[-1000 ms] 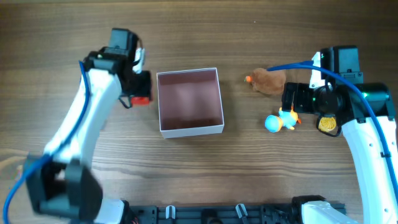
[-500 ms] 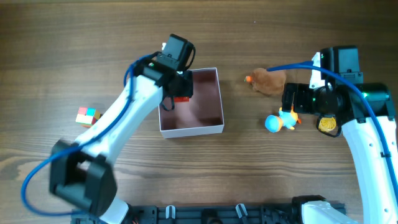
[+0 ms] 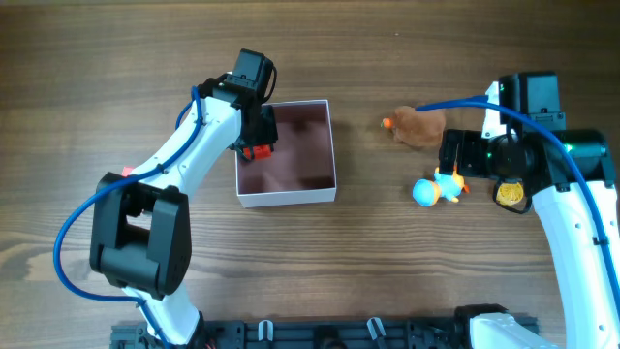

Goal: Pack container
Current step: 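Carry the red truck with the left gripper into the box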

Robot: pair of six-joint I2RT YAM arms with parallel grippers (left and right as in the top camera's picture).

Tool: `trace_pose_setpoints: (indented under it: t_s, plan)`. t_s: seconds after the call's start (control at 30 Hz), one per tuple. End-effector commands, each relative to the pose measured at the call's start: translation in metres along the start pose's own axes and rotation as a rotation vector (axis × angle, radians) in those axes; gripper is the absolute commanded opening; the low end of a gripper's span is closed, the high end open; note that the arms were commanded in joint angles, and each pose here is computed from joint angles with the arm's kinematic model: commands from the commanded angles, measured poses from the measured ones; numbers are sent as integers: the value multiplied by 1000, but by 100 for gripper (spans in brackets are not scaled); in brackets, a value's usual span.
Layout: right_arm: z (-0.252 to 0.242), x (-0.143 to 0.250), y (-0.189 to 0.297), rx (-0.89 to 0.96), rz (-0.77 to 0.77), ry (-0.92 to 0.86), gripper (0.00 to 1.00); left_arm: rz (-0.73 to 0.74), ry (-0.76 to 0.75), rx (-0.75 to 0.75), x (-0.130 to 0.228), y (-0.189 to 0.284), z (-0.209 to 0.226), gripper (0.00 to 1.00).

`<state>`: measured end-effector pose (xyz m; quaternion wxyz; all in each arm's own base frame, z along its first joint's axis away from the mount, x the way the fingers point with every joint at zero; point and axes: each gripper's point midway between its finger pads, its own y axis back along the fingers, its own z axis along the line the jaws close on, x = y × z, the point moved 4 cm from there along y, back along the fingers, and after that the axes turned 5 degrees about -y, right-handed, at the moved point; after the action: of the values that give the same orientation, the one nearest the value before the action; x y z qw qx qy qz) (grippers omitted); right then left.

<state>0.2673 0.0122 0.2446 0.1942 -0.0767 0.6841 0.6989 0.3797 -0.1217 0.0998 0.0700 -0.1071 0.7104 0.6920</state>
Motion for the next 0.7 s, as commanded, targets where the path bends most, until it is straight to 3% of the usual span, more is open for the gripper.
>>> trace_pose_setpoints:
  t_s: [0.0, 0.1, 0.17, 0.23, 0.67]
  plan:
    - [-1, -7, 4, 17, -18, -18, 100, -9, 1, -7, -2, 0, 0, 42]
    - [-1, -6, 4, 17, -17, -18, 100, -9, 1, -7, -2, 0, 0, 55]
    - [-1, -6, 4, 17, -17, -17, 100, -9, 1, -7, -2, 0, 0, 57]
    - [-1, -7, 4, 17, -19, -17, 100, -9, 1, -7, -2, 0, 0, 65]
    - [-1, -7, 4, 17, -19, -14, 100, 33, -36, -16, 12, 7, -8, 61]
